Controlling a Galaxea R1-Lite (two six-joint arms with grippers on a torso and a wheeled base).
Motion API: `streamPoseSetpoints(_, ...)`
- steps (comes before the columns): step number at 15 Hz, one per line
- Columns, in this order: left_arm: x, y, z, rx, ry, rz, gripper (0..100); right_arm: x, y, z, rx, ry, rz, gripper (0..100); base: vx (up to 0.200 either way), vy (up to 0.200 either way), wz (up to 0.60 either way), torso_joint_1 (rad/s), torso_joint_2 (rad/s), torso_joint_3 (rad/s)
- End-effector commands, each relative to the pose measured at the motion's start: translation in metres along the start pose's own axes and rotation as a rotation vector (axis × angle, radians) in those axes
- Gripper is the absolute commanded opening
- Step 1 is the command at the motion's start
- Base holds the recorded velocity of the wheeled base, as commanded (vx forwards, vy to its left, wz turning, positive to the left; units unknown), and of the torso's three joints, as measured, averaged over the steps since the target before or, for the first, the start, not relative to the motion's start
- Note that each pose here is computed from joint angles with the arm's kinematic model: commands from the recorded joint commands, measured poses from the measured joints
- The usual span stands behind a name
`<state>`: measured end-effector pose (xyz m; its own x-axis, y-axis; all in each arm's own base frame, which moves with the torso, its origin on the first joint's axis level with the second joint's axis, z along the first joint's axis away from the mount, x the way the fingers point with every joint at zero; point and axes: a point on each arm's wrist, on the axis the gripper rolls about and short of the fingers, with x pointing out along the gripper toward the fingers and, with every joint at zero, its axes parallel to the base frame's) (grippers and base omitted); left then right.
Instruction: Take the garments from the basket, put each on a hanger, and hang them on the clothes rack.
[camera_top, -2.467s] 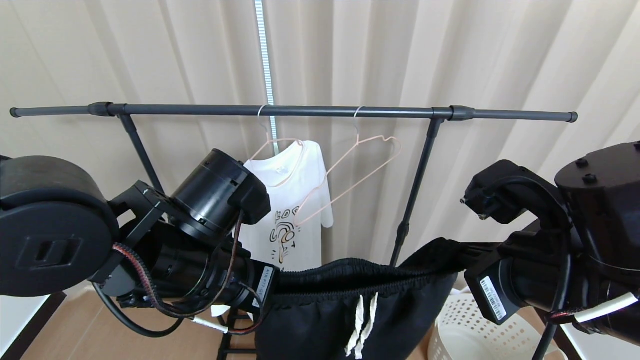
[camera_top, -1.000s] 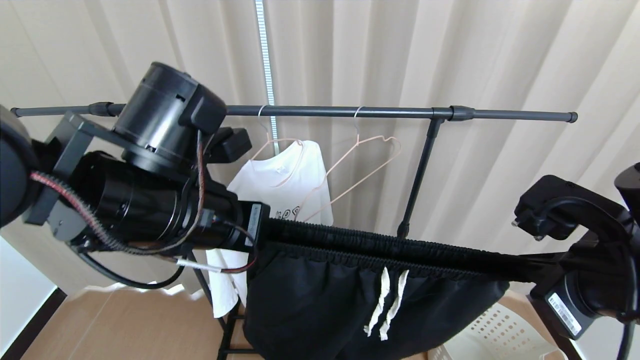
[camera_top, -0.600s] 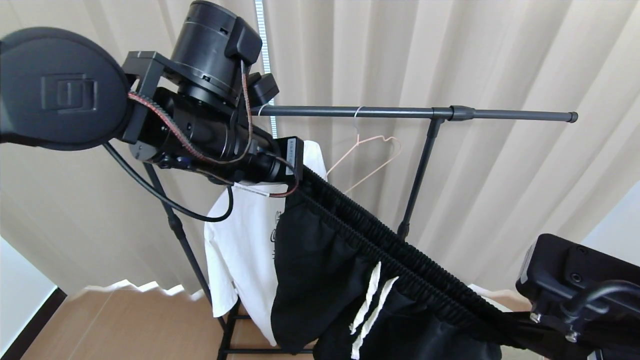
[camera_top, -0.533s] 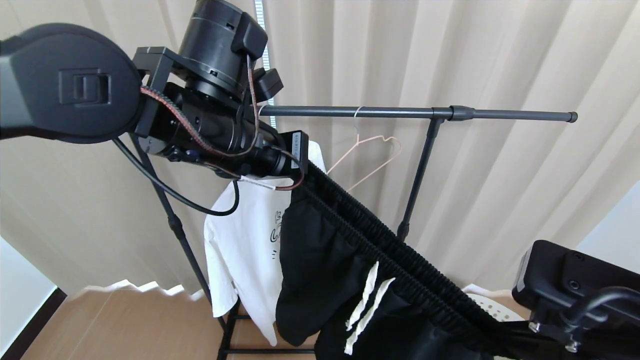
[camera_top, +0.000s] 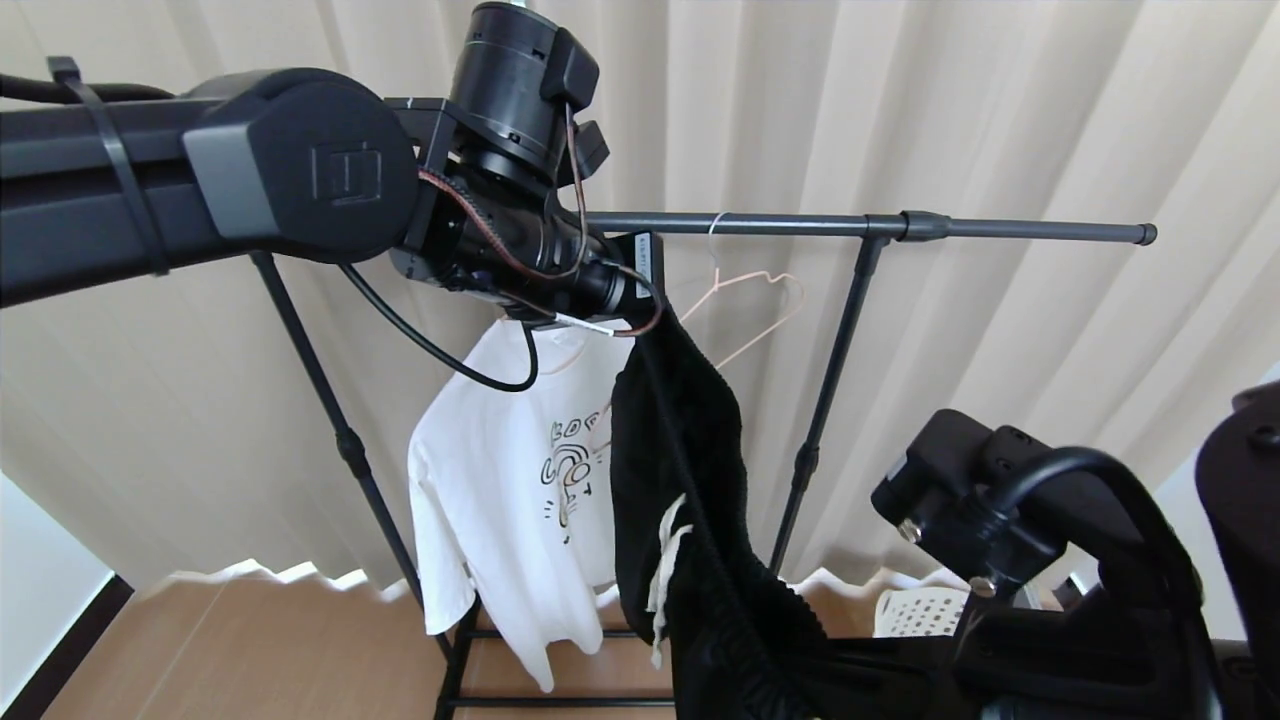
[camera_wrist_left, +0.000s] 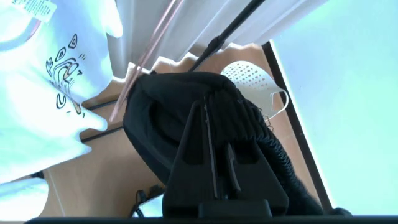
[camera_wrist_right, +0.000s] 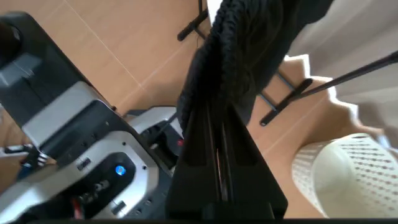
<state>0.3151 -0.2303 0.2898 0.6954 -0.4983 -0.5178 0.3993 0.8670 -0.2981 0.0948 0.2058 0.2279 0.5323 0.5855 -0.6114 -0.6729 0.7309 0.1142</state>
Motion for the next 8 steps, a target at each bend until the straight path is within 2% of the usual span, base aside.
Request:
streamPoseSetpoints(1,0.010,-0.001,-0.001,-0.001,0.010,0.000,0,0.005,0.003,0.002,0.028,-0.016,0.028,0,0.000,0.000,0.00,0.000,0.00,0.000)
streamPoseSetpoints(5,0.004,0.000,-0.004,-0.019,0.050,0.014,0,-0.001,-0.002,-0.002,0.023,-0.012,0.027,0,0.000,0.000,0.00,0.000,0.00,0.000)
streamPoseSetpoints(6,-0.009,0.000,-0.002,-0.021,0.051,0.017,0,-0.003,-0.010,-0.004,-0.004,-0.002,-0.006,0,0.000,0.000,0.00,0.000,0.00,0.000)
streamPoseSetpoints(8,-0.031,0.003,-0.006,-0.019,0.096,0.041,0,-0.003,-0.033,-0.004,-0.038,0.044,-0.109,0,0.000,0.000,0.00,0.000,0.00,0.000)
